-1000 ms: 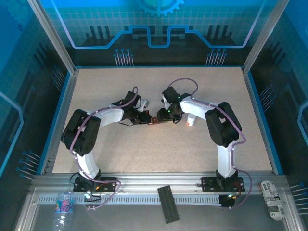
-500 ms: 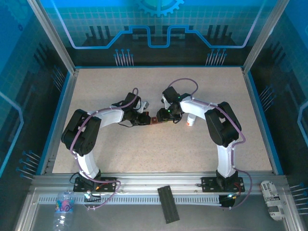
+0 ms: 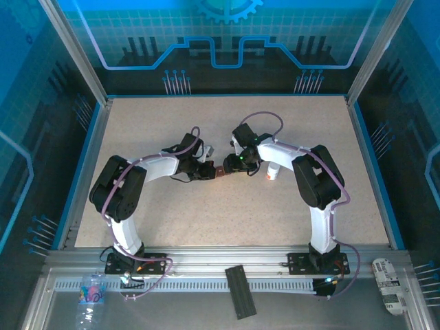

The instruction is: Sort the pills into containers

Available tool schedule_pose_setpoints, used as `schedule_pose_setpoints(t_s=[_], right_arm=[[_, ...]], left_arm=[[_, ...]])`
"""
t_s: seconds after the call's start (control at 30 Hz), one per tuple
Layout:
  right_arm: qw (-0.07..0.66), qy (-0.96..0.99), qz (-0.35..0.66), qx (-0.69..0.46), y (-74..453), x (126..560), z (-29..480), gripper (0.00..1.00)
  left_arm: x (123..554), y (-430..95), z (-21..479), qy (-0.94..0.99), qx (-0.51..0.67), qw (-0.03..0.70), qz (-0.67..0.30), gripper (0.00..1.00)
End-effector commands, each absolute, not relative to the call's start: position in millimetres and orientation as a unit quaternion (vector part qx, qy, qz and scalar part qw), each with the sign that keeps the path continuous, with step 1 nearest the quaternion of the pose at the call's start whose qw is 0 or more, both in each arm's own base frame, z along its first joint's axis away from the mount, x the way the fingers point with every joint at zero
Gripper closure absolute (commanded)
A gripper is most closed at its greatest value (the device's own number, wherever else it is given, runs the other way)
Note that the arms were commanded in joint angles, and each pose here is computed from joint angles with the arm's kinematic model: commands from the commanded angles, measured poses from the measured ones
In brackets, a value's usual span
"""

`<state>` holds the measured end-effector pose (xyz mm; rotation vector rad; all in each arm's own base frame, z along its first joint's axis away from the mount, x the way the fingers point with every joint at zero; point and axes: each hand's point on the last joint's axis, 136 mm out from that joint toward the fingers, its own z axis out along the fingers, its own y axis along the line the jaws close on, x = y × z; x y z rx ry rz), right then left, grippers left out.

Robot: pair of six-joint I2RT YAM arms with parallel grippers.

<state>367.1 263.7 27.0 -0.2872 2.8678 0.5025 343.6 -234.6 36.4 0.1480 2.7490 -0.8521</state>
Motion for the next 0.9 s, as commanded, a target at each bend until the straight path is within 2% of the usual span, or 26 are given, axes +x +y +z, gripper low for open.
schedule_pose_setpoints(t_s=[0.0,0.43,0.67,0.87], right_arm=[[0.058,0.988,0.123,-0.08,241,351,-15,0.38],[0.058,0.987,0.13,-0.078,244,356,-13,0.38],[0.067,0.985,0.135,-0.08,247,366,-1,0.38],[0.076,0.983,0.146,-0.081,249,372,10,0.34]], left_arm=[[345,-231,25,0.955,0.057,0.124,-0.263,1.0],[363,-235,53,0.949,0.062,0.158,-0.265,1.0],[378,-237,82,0.941,0.066,0.191,-0.271,0.92],[383,-232,98,0.936,0.063,0.213,-0.272,0.9]])
